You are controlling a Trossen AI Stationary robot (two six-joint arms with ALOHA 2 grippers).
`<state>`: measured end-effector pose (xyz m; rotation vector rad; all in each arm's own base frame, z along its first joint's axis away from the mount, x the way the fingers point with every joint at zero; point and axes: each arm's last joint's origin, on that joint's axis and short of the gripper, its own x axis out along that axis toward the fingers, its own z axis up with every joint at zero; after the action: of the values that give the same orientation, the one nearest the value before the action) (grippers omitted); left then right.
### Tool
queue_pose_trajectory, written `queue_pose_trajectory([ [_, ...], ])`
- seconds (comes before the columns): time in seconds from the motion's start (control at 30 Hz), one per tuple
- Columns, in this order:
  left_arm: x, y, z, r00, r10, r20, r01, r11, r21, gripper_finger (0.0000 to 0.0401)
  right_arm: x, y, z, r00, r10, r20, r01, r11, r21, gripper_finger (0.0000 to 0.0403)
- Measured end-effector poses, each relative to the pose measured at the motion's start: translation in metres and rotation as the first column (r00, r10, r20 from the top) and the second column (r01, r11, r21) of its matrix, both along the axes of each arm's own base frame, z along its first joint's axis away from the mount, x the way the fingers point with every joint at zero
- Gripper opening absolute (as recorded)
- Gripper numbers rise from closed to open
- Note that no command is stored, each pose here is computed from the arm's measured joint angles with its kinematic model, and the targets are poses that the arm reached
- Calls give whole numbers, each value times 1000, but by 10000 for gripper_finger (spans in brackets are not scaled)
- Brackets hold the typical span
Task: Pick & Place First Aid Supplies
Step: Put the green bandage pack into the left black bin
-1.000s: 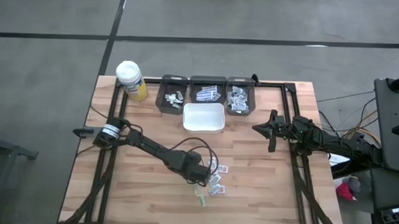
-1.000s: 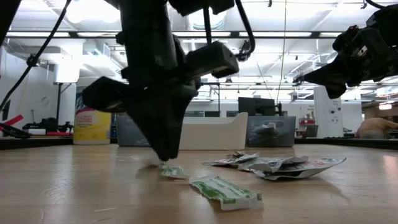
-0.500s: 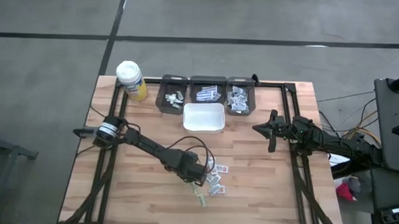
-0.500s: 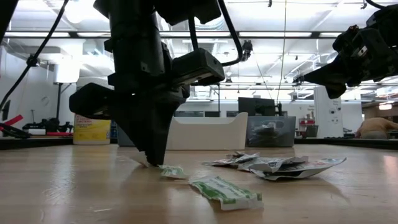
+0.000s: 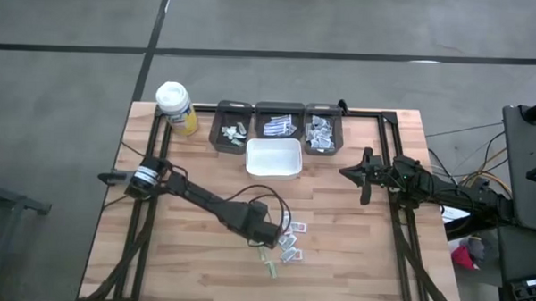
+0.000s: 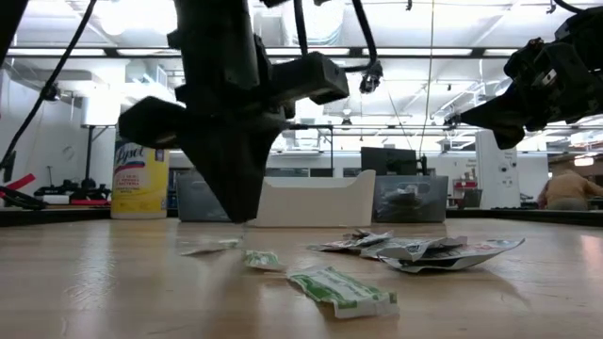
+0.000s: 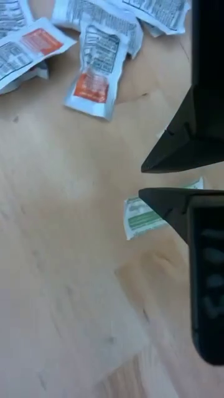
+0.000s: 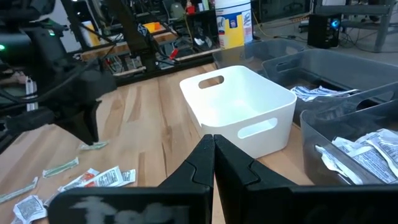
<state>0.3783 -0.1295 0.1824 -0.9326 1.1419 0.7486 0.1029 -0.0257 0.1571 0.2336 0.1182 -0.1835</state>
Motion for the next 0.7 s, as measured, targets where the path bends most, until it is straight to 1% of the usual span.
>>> queue_pose_trajectory([
  [0.17,0,-1,14,1000,3,-13,-2,999,39,39,0,0,0,1000,0,0,0,1000,0,8],
  [0.3,-2,-1,14,999,4,-36,-3,999,46,33,0,0,0,1000,0,0,0,1000,0,8],
  [0.4,-3,-1,12,999,25,-47,-24,999,27,38,0,0,0,1000,0,0,0,1000,0,8],
  [0.53,-3,-1,9,999,35,-38,-34,999,12,64,0,0,0,1000,1,-1,-1,1000,-4,8],
  [0.7,-1,-2,9,999,38,-28,-38,999,7,113,0,0,0,1000,0,0,0,1000,-4,8],
])
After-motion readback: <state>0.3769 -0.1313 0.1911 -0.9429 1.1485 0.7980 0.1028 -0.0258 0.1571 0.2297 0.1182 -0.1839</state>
